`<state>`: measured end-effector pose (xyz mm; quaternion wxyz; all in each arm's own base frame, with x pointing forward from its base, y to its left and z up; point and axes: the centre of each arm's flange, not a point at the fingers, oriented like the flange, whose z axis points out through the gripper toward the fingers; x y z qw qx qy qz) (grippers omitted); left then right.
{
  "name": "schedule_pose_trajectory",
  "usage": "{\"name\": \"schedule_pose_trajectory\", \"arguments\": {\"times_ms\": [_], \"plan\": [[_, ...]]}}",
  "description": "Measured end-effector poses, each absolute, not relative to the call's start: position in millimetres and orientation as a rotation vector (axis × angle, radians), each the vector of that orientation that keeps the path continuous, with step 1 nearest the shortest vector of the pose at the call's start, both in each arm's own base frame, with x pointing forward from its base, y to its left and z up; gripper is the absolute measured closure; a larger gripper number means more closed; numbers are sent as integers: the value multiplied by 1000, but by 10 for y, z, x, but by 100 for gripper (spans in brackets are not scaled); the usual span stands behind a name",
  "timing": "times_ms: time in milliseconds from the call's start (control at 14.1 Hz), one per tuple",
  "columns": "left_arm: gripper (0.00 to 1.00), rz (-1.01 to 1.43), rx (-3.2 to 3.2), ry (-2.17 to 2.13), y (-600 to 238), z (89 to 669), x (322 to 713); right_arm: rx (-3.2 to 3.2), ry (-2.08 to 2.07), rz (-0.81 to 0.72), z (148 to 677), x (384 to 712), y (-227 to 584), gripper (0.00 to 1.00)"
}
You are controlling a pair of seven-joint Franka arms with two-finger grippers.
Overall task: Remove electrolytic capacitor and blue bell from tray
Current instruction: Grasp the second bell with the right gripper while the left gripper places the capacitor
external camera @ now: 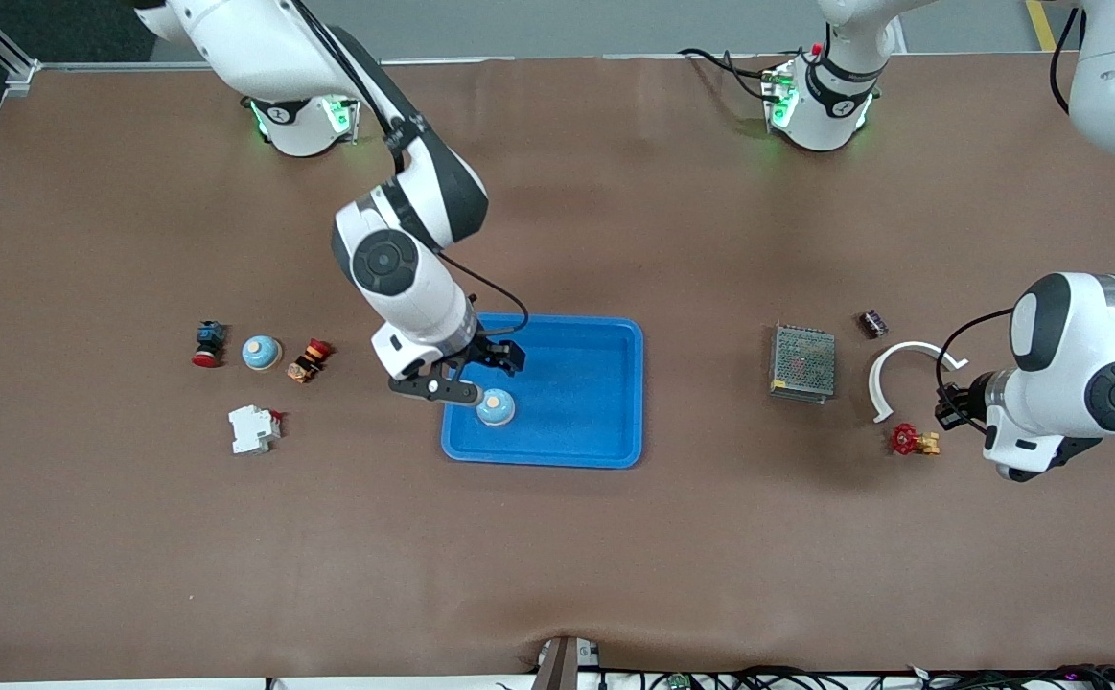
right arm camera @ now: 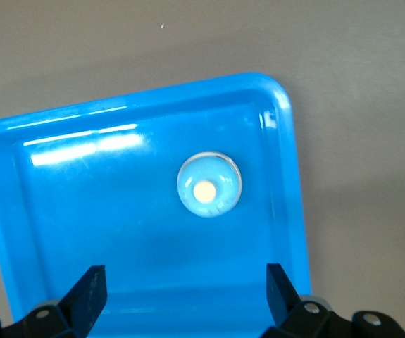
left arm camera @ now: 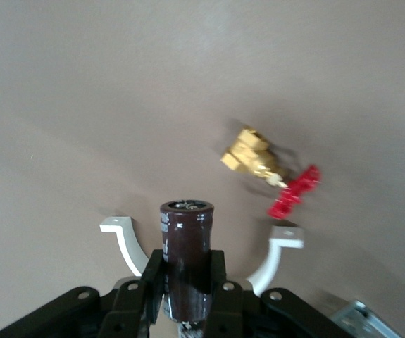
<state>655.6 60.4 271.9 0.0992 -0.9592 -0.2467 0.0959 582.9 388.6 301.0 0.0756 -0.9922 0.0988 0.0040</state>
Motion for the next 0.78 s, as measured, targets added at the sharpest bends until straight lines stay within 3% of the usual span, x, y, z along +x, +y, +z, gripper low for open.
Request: {"name": "schedule_pose_trajectory", "arguments": {"times_ms": [284, 782], "plan": [[70, 291, -2866, -752, 766, 2250, 6336, -2981, 309, -8, 2823, 5998, 3883, 0], [70, 295, -2877, -810, 755, 1939, 6252, -3042, 243, -69, 2376, 6042, 3861, 0]]}}
